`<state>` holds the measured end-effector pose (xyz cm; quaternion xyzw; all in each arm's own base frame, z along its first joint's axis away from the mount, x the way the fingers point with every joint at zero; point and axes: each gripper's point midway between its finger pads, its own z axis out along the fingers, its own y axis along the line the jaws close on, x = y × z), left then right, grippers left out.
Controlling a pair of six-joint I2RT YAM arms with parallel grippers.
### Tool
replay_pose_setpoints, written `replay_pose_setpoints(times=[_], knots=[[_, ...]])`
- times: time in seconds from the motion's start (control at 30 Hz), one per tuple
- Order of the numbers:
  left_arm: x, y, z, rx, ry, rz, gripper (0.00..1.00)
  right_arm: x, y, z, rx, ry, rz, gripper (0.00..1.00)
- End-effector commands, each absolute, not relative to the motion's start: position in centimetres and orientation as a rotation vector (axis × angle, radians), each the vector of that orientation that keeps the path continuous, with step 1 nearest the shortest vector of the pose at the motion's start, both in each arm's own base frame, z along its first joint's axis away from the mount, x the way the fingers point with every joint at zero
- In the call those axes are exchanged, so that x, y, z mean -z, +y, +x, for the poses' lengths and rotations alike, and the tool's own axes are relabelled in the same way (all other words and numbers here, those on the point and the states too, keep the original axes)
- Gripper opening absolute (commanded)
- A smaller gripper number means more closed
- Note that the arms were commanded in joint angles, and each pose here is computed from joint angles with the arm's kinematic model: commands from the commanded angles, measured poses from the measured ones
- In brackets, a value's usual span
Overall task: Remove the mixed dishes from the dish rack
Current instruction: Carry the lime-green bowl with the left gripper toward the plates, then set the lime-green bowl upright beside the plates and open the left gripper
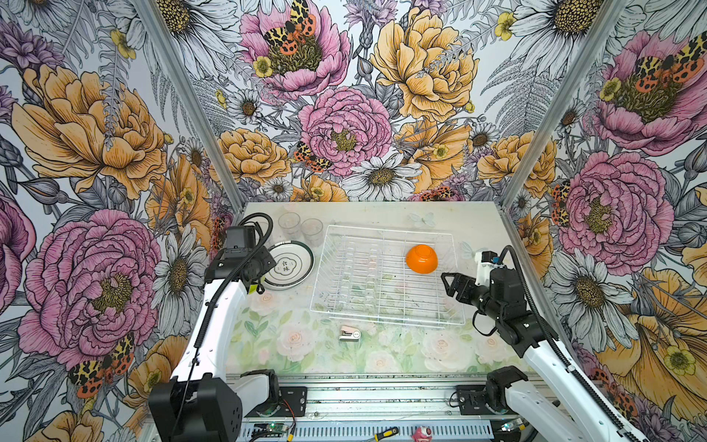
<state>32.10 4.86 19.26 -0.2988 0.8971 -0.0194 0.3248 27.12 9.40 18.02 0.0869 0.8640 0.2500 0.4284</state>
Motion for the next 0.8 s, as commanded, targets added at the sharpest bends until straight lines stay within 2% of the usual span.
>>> replay_pose_setpoints(times=[0.0, 0.3, 0.57, 0.77], knots=[[-17.2, 6.0, 31.9, -0.036, 2.419, -0.774, 0.00, -18.7, 9.5, 27.0, -0.626, 2.123, 0.167, 0.84], [-13.4, 8.2, 32.5, -0.163, 2.542, -0.800, 0.00, -18.6, 9.6, 27.0, -0.612, 2.127, 0.132, 0.84], [-11.0, 12.0, 33.3, -0.166, 2.622, -0.885, 0.00, -18.4, 9.5, 26.8, -0.597, 2.121, 0.106, 0.85], [-8.9, 12.8, 33.9, -0.182, 2.718, -0.892, 0.00, -18.4, 9.2, 26.5, -0.579, 2.107, 0.097, 0.85]])
